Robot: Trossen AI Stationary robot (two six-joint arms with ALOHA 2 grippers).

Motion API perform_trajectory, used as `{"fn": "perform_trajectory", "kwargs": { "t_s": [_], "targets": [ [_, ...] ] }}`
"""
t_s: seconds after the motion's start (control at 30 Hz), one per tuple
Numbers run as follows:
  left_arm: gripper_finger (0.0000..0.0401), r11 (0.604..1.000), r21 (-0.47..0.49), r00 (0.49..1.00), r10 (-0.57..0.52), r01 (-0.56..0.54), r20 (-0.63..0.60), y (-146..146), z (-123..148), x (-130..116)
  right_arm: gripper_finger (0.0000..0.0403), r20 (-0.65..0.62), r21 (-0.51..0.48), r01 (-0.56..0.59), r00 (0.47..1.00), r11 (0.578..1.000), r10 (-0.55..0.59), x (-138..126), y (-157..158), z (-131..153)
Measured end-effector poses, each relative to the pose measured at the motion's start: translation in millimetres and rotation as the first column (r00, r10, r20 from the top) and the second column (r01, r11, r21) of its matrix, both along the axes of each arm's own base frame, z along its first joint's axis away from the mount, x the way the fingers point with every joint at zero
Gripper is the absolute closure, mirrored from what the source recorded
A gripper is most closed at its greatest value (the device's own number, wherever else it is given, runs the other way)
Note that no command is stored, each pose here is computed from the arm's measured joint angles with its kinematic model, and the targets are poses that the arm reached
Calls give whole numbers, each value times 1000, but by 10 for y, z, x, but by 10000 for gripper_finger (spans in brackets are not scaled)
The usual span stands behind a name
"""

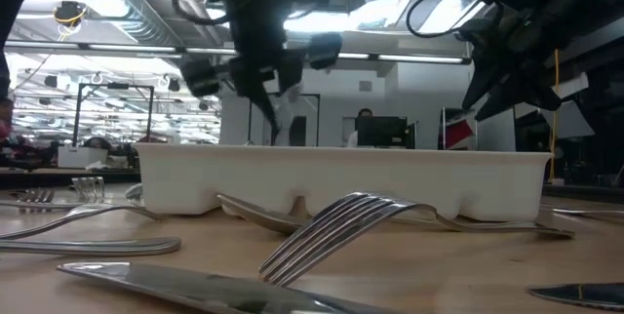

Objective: Sort silverware
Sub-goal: Put the silver table knife into the white cutlery tray, then put the silver spoon into the white cutlery tray

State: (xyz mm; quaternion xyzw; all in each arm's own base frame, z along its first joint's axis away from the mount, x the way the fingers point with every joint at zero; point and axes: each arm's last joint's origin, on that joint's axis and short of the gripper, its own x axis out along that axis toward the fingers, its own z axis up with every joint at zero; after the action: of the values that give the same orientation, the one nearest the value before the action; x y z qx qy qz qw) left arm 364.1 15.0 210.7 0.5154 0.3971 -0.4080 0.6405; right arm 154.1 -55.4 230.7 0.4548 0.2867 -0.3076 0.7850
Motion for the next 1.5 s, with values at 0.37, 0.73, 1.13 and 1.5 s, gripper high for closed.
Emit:
{"fn": "perform_trajectory", "kwargs": {
  "t_s": [0.37, 0.73, 1.13, 1.5],
  "targets": [
    [362, 998, -22, 997, 57, -58, -42, 3, -132, 42, 263, 0, 0, 0, 1000, 1000, 0, 1, 0, 0],
    [314, 996, -32, 994, 85, -87, -73, 5, -295, 103, 263, 0, -1, -1, 1000, 1000, 1, 1, 0, 1],
    [304, 975, 0, 969, 223, -224, -105, -45, -145, -2, 263, 2, 71, 75, 997, 995, -75, 24, -8, -27],
    [305, 770, -289, 823, 538, -568, -184, 140, 533, -413, 263, -126, 216, 53, 992, 975, -26, 344, -90, -379]
  ]
}}
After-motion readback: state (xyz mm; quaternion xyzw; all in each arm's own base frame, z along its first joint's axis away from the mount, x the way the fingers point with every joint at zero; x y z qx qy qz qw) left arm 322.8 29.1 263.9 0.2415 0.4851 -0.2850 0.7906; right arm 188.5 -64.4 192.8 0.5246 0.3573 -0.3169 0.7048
